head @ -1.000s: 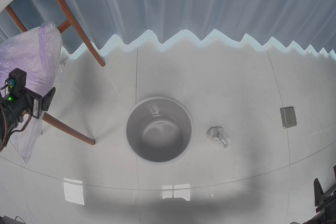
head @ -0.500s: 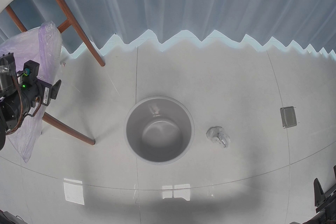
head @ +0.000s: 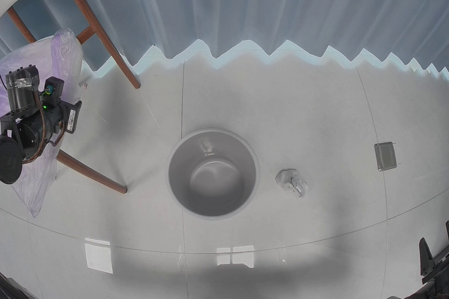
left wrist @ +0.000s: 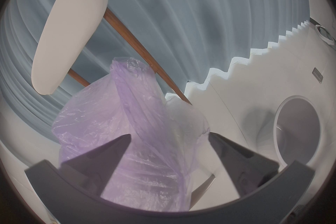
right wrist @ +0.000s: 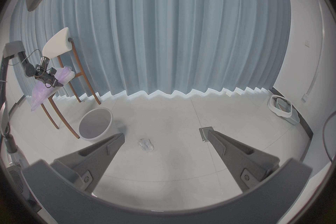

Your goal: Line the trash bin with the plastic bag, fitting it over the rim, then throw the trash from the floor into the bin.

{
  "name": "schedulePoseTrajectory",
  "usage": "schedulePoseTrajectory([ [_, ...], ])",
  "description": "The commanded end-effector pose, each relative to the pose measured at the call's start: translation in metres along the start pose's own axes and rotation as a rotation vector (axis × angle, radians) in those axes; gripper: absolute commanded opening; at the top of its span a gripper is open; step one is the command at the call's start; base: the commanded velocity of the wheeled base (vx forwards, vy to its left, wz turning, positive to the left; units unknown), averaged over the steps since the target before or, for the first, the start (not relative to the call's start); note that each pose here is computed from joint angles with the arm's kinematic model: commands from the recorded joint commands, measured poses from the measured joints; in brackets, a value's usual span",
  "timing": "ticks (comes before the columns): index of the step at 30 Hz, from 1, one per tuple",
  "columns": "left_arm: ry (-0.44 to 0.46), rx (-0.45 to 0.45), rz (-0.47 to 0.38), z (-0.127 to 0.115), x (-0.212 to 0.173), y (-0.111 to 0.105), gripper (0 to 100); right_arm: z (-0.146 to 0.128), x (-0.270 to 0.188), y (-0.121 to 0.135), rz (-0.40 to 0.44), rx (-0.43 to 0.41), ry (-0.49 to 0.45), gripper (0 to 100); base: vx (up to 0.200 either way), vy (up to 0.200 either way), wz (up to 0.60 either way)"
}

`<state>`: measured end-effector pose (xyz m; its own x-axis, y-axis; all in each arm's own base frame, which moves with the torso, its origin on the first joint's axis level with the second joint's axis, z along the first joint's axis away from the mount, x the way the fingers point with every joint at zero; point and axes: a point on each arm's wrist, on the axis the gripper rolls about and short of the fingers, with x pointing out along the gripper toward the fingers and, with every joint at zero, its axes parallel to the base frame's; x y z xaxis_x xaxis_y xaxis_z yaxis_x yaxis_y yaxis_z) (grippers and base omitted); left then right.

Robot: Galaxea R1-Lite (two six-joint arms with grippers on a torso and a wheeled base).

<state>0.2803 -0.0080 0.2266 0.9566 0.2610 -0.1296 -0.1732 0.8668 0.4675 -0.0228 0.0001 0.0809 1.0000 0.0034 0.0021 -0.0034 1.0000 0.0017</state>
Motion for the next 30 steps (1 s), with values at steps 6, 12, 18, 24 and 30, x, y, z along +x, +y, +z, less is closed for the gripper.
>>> schedulePoseTrajectory([
  [6,0.023,0.004,0.004,-0.006,0.008,-0.001,0,-0.005,0.000,0.000,0.001,0.000,-0.001,100,0.000,0.000,0.00],
  [12,0.024,-0.003,0.017,-0.007,0.007,0.003,0,-0.005,0.000,0.000,0.000,0.000,-0.001,100,0.000,0.000,0.00],
  [18,-0.026,-0.036,0.041,0.002,-0.018,0.018,0,-0.005,0.000,0.000,0.000,0.000,-0.001,100,0.000,0.000,0.00],
  [24,-0.104,-0.056,-0.025,-0.002,-0.067,0.032,0,-0.005,0.000,0.000,0.000,0.001,-0.001,100,0.000,0.000,0.00],
  [30,-0.141,-0.172,-0.110,-0.011,-0.089,0.034,0,-0.005,0.000,0.000,0.000,0.000,-0.001,100,0.000,0.000,0.00],
])
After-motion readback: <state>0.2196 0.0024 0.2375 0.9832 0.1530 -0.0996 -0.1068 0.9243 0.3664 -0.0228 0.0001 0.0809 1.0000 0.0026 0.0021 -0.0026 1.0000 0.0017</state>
